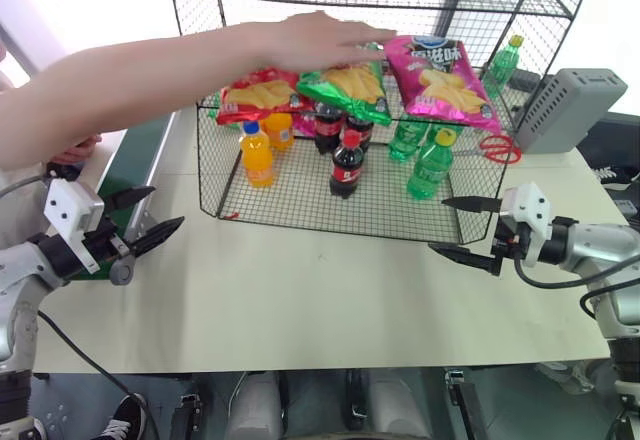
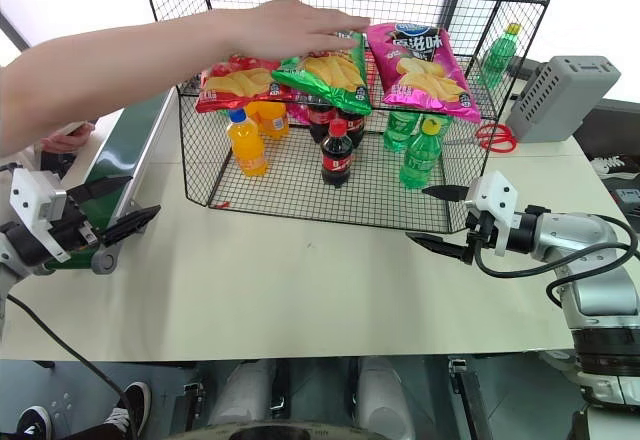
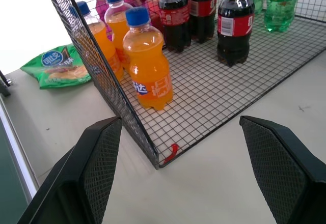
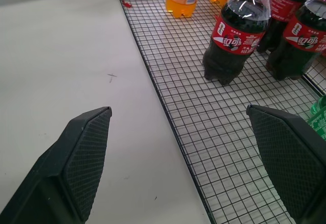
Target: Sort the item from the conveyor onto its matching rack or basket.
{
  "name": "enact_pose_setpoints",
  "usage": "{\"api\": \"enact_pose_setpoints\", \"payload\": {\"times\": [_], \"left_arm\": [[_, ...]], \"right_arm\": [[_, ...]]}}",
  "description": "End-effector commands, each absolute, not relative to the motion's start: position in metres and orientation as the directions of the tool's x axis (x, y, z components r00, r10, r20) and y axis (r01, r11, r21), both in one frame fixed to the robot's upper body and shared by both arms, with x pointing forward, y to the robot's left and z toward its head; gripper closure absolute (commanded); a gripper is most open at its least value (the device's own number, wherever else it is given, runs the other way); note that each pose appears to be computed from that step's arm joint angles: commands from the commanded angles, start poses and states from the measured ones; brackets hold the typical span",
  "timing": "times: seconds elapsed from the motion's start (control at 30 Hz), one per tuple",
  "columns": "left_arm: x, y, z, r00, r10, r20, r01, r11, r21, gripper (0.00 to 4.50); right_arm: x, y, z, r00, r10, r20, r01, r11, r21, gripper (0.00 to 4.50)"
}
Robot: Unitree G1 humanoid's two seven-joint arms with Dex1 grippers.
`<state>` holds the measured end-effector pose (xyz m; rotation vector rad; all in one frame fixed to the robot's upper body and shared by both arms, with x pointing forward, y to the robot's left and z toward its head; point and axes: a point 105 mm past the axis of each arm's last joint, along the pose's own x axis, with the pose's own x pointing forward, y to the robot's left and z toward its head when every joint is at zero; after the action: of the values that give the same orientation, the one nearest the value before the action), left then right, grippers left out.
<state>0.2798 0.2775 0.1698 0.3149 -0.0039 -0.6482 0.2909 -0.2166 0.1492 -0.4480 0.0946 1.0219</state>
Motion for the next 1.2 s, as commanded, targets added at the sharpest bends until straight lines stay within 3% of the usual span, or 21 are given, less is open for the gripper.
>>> {"api": "enact_pose_setpoints", "payload": {"times": [0.03,1.2], "left_arm": [[0.28,0.277,0.181,0.796,-0.601,-0.066,0.587,0.741,0.325,0.58],[0.275,0.266,0.171,0.776,-0.624,-0.089,0.615,0.718,0.325,0.58]], "right_arm": [[0.292,-0.213,0.158,0.525,0.807,-0.269,-0.832,0.419,-0.364,0.08],[0.294,-0.211,0.16,0.515,0.809,-0.286,-0.836,0.399,-0.377,0.08]]}}
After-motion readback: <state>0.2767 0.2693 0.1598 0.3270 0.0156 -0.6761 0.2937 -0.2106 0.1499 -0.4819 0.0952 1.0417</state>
